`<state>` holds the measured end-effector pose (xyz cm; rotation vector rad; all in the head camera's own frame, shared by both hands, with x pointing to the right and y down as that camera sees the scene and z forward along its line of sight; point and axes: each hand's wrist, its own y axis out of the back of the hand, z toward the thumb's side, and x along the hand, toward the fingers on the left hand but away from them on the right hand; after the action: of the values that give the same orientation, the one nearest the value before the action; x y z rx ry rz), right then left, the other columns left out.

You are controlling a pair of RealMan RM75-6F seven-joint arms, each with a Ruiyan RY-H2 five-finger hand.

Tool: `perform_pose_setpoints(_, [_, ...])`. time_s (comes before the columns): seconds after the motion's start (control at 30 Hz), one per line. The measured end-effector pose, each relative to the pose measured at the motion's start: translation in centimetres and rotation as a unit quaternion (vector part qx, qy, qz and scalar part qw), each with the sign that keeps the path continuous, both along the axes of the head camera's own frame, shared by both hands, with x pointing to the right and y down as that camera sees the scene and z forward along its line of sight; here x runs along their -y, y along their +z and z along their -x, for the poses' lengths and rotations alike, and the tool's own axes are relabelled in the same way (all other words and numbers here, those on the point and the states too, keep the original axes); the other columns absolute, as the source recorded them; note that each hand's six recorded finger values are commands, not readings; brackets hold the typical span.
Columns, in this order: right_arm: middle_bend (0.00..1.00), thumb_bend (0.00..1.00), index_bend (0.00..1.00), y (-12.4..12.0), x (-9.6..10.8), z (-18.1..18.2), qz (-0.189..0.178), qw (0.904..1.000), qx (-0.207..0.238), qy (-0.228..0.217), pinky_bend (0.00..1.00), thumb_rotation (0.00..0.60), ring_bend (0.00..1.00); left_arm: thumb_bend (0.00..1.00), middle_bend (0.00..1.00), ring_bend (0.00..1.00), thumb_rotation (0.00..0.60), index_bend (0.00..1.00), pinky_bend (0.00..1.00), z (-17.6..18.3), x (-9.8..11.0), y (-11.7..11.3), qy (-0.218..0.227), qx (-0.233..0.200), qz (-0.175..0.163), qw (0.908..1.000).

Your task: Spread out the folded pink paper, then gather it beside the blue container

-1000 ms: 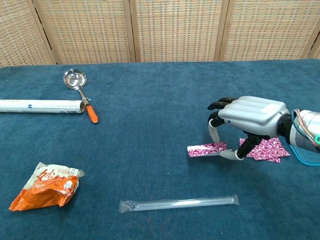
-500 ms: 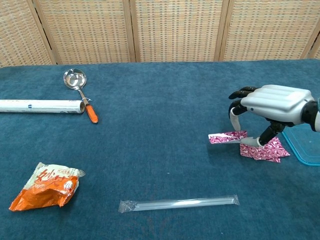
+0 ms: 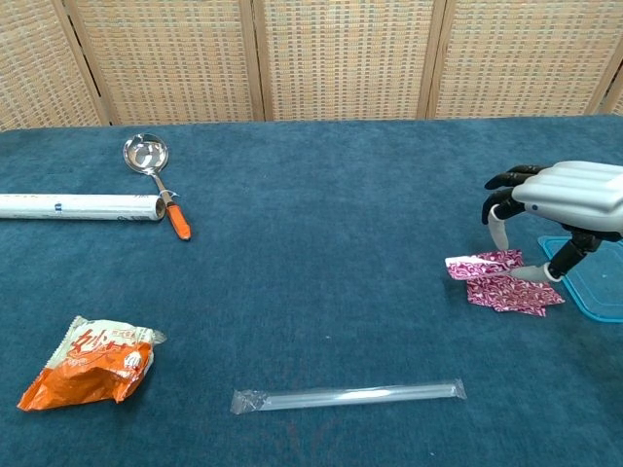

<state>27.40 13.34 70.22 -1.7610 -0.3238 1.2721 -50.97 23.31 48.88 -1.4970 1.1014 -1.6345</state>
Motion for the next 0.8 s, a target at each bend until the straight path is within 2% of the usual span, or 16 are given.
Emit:
perform_pose_setpoints(0.4, [0.21, 0.31, 0.47, 0.2, -0.2, -2.7, 0.007, 0.9998, -0.01, 0.013, 0.0, 0.6, 0.0, 0.02, 0.0, 0.0, 0.6, 0.0, 0.0, -0.1, 0.0, -0.4, -0.001, 0.002, -0.004, 1.0])
perform_pose_setpoints(0.8, [0.19, 0.2, 0.42, 0.2, -0.2, -4.5, 0.012, 0.9995, -0.017, 0.022, 0.0, 0.6, 0.0, 0.02, 0.0, 0.0, 0.6, 0.0, 0.0, -0.1, -0.1, -0.7, -0.003, 0.004, -0.007, 1.0])
